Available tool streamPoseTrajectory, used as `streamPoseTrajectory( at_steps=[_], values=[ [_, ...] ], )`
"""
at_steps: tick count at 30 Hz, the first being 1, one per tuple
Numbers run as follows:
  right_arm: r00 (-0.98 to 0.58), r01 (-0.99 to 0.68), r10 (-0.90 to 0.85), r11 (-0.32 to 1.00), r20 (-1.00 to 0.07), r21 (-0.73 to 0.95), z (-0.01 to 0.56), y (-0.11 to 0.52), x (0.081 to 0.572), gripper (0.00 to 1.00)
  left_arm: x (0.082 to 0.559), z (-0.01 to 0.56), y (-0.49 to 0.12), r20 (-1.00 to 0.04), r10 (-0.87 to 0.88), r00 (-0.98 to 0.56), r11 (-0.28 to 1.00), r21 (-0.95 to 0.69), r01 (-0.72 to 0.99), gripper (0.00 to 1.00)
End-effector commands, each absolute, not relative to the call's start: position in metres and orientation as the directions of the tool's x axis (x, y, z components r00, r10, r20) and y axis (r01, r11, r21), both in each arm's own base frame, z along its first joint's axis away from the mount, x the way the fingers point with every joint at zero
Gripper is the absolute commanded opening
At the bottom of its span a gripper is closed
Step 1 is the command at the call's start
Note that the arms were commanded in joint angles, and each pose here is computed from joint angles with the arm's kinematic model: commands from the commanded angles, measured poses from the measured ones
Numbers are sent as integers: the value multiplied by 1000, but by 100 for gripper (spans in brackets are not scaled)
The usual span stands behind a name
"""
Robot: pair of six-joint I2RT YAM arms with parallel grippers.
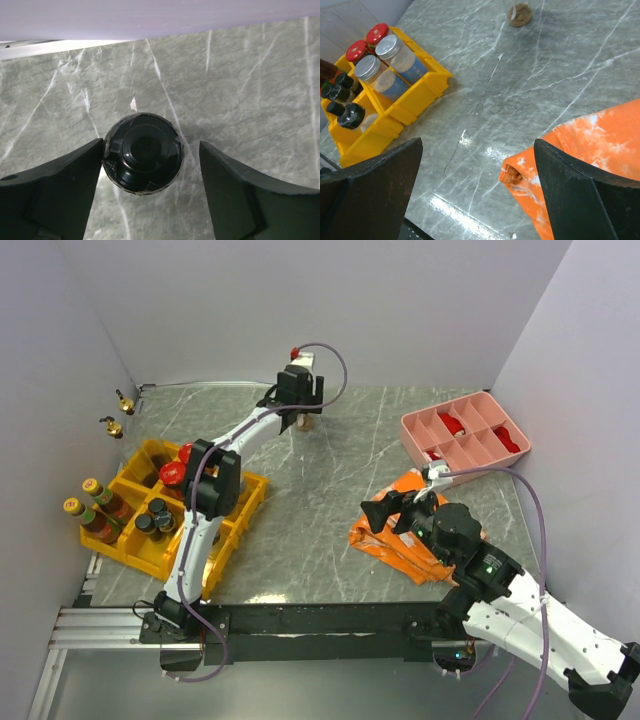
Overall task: Organize the condiment bottles
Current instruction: Pick up the bottle from the center of the board.
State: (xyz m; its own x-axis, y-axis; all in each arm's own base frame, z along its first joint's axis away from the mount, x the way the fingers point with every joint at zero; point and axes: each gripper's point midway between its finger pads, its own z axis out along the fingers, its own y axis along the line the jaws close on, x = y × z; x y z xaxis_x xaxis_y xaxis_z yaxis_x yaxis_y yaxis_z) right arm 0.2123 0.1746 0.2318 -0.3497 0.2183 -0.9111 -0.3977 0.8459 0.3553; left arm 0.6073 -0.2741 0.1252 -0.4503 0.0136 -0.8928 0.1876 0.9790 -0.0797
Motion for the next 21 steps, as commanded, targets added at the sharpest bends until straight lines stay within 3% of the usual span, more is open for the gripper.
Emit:
streamPoseTrajectory(
  at_steps=[1, 7, 16, 18, 19, 21],
  values=[
    [-315, -393, 243, 846, -917, 359, 243, 175, 219, 100, 616, 164, -285, -933, -21, -360, 962, -117, 246, 74],
    [-310, -393, 249, 845, -917, 363, 246, 174, 217, 100, 605, 198, -274, -947, -57, -317, 968, -130, 215, 40],
    [-293, -401, 272, 835, -917, 376, 255, 168, 211, 100, 555, 253, -261, -949, -122, -291, 963, -185, 198, 13],
    [-288, -403, 278, 833, -916, 380, 256, 166, 209, 100, 535, 242, -261, -938, -117, -325, 963, -187, 193, 8],
    [-291, -403, 276, 833, -916, 379, 256, 166, 209, 100, 525, 258, -259, -942, -139, -304, 959, -205, 195, 1],
    [-283, -409, 285, 828, -916, 384, 259, 164, 207, 100, 503, 247, -260, -935, -125, -333, 961, -197, 193, 1]
  ],
)
